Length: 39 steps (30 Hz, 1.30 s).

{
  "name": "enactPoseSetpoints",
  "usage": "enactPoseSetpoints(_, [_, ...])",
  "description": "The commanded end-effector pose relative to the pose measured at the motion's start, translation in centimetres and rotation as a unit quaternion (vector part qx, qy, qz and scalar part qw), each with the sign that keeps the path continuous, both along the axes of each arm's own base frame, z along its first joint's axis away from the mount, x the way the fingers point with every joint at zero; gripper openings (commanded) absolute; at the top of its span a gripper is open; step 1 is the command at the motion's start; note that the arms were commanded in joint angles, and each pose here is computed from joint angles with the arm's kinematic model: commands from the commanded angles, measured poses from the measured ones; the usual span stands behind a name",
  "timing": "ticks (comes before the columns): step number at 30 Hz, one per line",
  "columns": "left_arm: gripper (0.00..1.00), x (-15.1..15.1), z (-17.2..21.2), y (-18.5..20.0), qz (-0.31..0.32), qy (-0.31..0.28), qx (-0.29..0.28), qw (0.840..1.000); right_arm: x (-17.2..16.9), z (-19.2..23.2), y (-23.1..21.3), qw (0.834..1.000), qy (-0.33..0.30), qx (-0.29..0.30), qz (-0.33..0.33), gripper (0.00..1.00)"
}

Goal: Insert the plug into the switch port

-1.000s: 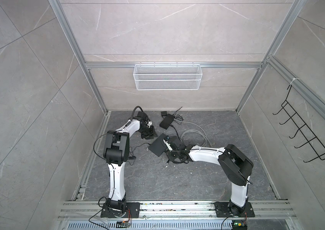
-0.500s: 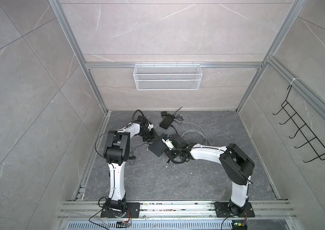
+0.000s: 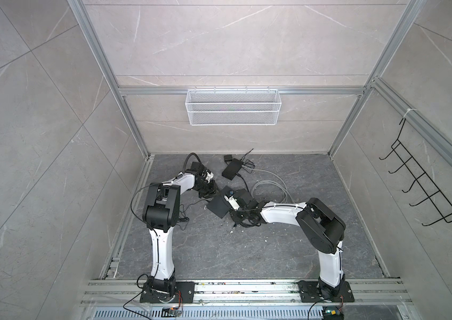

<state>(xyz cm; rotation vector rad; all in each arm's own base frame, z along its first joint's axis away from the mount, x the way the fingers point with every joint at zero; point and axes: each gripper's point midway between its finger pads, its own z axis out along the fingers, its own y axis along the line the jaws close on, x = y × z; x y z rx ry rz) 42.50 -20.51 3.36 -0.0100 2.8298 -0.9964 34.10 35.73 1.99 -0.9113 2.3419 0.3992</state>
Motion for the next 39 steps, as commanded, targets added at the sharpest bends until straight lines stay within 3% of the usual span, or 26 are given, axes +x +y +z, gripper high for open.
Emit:
enactPoseSetpoints(1, [0.32,-6.1,-2.1,-1.8,-0.005,0.109,-0.002,0.994,-0.9,-2.4,-1.4,0.999,0.011,-0.032,0.001,0.14])
enactPoseSetpoints(4, [0.3,-8.2,-2.9,-2.4,0.007,0.131,-0.023,0.991,-0.5,-2.4,-1.1,0.999,0.005,-0.032,0.005,0.13])
enactPoseSetpoints(11, [0.27,-12.7,-4.5,-4.5,-0.031,0.173,-0.034,0.984,1.4,0.9,1.0,1.0,-0.024,-0.002,0.007,0.11])
enactPoseSetpoints(18, [0.25,-16.0,-6.2,-6.0,-0.05,0.211,-0.024,0.976,2.5,1.5,2.7,0.999,-0.033,0.018,0.016,0.12])
enactPoseSetpoints(29, [0.24,-16.5,-5.3,-6.1,-0.061,0.212,-0.022,0.975,1.8,2.7,4.0,0.997,-0.023,0.059,0.036,0.13])
enactPoseSetpoints(39, [0.24,-15.5,-5.1,-6.2,-0.069,0.198,-0.015,0.978,0.7,1.1,2.5,0.999,-0.01,0.03,0.042,0.15])
